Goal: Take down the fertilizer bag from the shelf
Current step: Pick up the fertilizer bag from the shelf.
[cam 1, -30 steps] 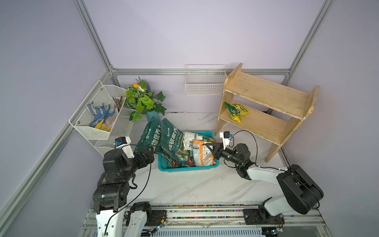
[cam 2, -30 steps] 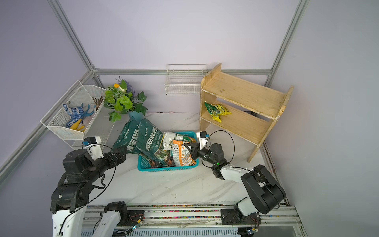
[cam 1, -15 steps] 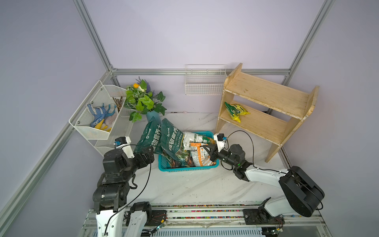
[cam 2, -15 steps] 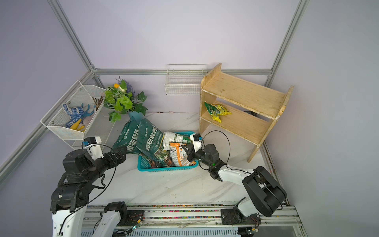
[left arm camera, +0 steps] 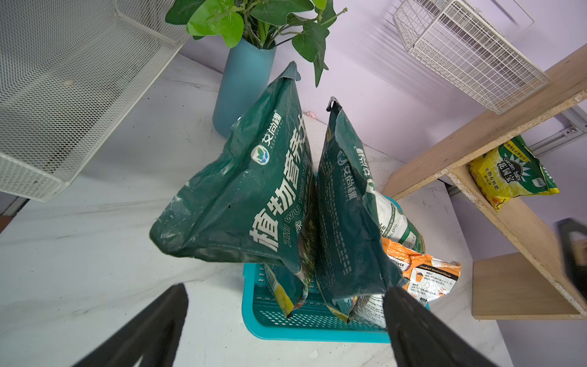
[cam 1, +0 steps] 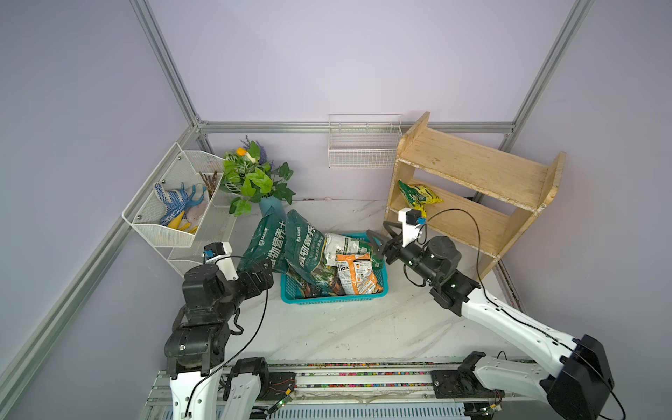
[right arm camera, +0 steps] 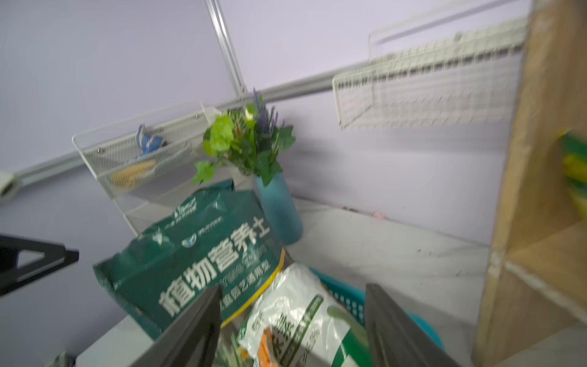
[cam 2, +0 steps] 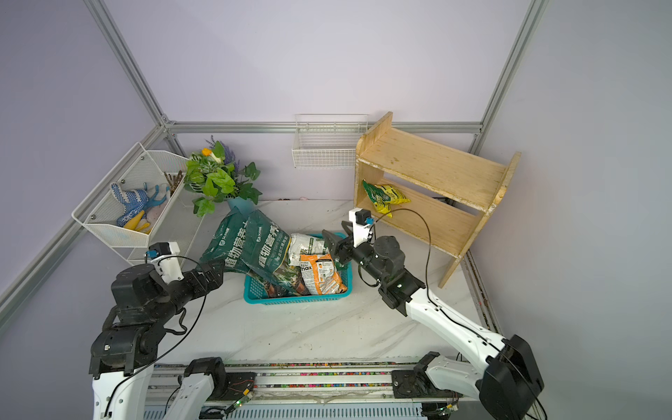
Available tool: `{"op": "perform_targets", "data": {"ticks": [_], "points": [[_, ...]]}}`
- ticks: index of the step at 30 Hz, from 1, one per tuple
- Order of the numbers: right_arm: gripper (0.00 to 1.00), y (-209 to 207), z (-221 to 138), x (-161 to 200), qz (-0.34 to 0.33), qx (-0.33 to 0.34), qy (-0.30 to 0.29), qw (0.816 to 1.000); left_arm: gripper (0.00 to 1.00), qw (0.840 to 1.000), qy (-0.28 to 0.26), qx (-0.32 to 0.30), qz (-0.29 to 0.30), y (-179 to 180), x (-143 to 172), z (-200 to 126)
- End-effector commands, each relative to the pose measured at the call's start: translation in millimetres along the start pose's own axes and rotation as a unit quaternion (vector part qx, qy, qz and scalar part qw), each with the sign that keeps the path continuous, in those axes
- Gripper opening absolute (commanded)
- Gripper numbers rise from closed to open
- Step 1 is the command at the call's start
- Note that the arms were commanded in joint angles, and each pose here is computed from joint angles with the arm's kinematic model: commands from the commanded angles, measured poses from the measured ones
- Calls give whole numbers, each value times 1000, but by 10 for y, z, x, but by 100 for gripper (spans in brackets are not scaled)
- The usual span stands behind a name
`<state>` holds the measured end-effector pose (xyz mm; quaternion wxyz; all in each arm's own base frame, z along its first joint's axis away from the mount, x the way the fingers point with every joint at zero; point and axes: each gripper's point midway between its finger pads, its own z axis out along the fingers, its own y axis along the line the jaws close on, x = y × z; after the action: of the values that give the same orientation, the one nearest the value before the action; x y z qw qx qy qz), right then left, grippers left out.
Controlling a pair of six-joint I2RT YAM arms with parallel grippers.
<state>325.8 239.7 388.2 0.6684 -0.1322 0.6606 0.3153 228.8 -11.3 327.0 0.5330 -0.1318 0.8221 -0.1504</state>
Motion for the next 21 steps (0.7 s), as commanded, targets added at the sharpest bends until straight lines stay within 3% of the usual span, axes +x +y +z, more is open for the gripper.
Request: {"op": "perform_targets", "data": {"ticks": [1,7,12,21], "points": [[80,-487,-194,-100,-31,162,43,985,100,1000,10,0,-6,49,102,85],[84,-1005,-295,48,-116,304,127,937,100,1000,9,-2,-6,55,99,85],[81,-1099,-116,262,-121,307,149,932,100,1000,9,-2,-6,56,100,85],[80,-1196,-12,149,-131,341,144,920,100,1000,9,-2,-6,55,98,85]]}}
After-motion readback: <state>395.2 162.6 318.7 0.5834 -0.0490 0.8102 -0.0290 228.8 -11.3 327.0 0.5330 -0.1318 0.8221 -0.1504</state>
